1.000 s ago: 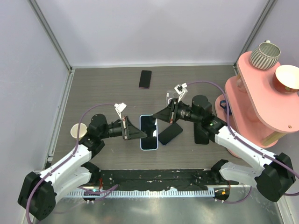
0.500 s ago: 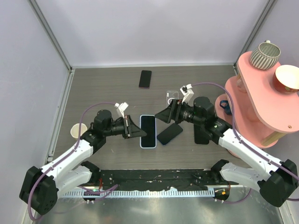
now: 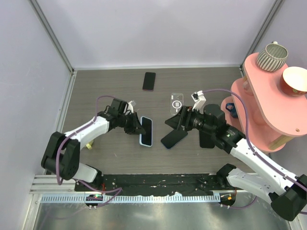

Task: Put the phone into the phone case

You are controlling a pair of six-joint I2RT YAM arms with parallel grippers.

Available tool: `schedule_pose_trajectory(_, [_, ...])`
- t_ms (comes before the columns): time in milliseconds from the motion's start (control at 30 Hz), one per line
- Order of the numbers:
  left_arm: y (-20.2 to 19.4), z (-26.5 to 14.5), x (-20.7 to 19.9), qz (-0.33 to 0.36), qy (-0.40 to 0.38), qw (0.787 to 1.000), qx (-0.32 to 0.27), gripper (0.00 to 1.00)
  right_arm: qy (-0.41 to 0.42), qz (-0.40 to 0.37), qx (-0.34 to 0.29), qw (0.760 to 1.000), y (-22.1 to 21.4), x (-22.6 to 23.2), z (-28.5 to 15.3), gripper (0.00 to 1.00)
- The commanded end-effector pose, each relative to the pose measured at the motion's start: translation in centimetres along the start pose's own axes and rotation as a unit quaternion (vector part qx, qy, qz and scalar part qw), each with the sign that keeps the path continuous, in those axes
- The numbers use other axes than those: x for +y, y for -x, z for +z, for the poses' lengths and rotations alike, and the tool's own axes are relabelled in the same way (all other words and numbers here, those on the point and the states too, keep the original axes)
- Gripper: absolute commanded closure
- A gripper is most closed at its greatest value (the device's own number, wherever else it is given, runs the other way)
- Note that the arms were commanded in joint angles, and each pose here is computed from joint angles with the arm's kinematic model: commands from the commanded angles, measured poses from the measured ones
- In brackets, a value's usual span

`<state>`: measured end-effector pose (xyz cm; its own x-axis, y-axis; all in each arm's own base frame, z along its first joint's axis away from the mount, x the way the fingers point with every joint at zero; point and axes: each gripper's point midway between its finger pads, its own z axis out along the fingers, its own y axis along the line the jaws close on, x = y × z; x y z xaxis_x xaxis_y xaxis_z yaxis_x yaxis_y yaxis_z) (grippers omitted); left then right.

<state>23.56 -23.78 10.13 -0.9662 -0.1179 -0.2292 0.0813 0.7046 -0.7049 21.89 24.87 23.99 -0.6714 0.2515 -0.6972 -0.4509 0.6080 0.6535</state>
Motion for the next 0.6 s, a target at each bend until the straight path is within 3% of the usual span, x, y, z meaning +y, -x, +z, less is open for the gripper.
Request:
schedule_pose_trajectory(0, [1.6, 0.1, -0.5, 0.011, 0.003, 1.000, 0.006, 1.00, -0.005, -0.027, -0.017, 0.999, 0.5, -0.1, -0.9, 0.24])
schedule_pose_trajectory(200, [1.0, 2.1, 1.5, -0.010, 0.013, 0.999, 0.047, 1.00, 0.011, -0.035, -0.017, 0.999, 0.2, 0.3, -1.2, 0.24])
schedule_pose_trajectory(467, [0.5, 2.2, 7.6, -0.033, 0.162, 0.985, 0.041, 0.99, -0.033, -0.019, -0.011, 0.999, -0.7, -1.9, -0.7, 0.24])
schedule_pose_trajectory(567, [-0.1, 2.0, 9.3, -0.042, 0.200, 0.978, 0.036, 0.91, -0.047, -0.012, -0.003, 0.999, -1.1, -2.6, -0.5, 0.24])
